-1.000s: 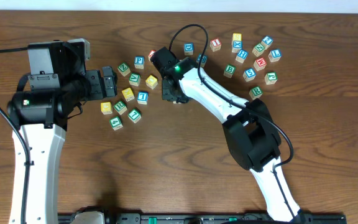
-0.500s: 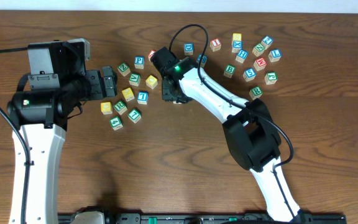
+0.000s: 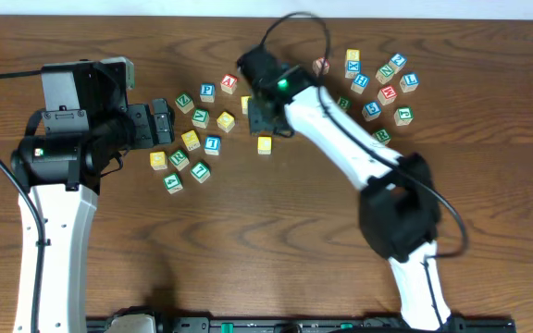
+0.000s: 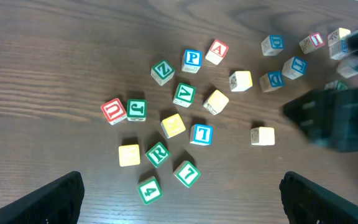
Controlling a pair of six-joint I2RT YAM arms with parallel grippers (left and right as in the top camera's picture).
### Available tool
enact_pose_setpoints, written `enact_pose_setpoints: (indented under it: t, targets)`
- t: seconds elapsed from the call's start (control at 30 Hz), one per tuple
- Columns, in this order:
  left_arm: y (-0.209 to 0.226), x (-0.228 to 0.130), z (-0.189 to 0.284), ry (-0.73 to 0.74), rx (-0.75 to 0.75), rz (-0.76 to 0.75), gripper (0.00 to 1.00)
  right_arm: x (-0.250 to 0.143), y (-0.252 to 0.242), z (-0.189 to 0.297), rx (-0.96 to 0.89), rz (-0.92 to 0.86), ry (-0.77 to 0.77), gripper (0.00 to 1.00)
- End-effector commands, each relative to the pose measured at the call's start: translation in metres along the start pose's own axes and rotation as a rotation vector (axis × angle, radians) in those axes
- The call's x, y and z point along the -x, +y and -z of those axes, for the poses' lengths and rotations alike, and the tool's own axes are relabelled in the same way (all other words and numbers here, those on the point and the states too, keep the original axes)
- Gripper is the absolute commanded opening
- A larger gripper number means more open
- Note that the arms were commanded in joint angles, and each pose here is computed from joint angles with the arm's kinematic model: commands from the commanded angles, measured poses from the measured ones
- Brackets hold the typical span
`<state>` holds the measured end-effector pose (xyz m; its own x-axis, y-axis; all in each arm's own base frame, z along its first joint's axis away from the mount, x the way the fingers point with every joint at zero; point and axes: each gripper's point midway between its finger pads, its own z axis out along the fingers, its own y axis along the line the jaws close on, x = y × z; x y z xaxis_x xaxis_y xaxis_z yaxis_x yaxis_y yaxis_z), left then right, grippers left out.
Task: Spell out CORL
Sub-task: 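Open the right gripper and lift it off the C block, then move the right arm back to the upper-right corner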
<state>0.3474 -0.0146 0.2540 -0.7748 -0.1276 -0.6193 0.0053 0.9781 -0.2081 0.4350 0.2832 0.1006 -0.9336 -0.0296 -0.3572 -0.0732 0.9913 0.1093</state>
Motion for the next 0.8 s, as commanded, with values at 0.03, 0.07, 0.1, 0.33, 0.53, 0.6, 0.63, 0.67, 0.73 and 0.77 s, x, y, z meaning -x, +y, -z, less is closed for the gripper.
enact_pose_setpoints:
  t: [0.03,0.07,0.1,0.33,0.53,0.6,0.63,0.67,0.73,0.77]
  targets:
    - [-0.001,0.008,0.005,-0.022,-0.004,-0.019,0.99,0.025,-0.019,0.037,0.011,-0.009,-0.064,0.56]
    - [-0.001,0.008,0.005,-0.022,-0.004,-0.019,0.99,0.024,-0.023,0.035,0.003,-0.014,-0.054,0.56]
    - [-0.001,0.008,0.005,-0.022,-0.004,-0.019,0.99,0.023,-0.026,0.033,-0.002,-0.012,-0.047,0.56]
    - [-0.001,0.008,0.005,-0.022,-0.004,-0.019,0.99,0.022,-0.029,0.031,-0.008,0.019,-0.041,0.58]
    - [-0.001,0.008,0.005,-0.022,-0.004,-0.019,0.99,0.023,-0.013,0.031,0.079,0.073,-0.036,0.61]
    - [-0.001,0.008,0.005,-0.022,-0.004,-0.019,0.99,0.024,-0.006,0.032,0.113,0.095,-0.038,0.62]
    - [-0.001,0.008,0.005,-0.022,-0.004,-0.019,0.99,0.025,-0.003,0.032,0.127,0.113,-0.042,0.62]
    - [-0.001,0.008,0.005,-0.022,-0.004,-0.019,0.99,0.025,-0.003,0.032,0.129,0.115,-0.044,0.63]
    - [-0.001,0.008,0.005,-0.022,-0.004,-0.019,0.99,0.026,0.004,0.033,0.164,0.158,-0.051,0.64]
    - [-0.001,0.008,0.005,-0.022,-0.004,-0.019,0.99,0.027,0.009,0.034,0.187,0.185,-0.055,0.64]
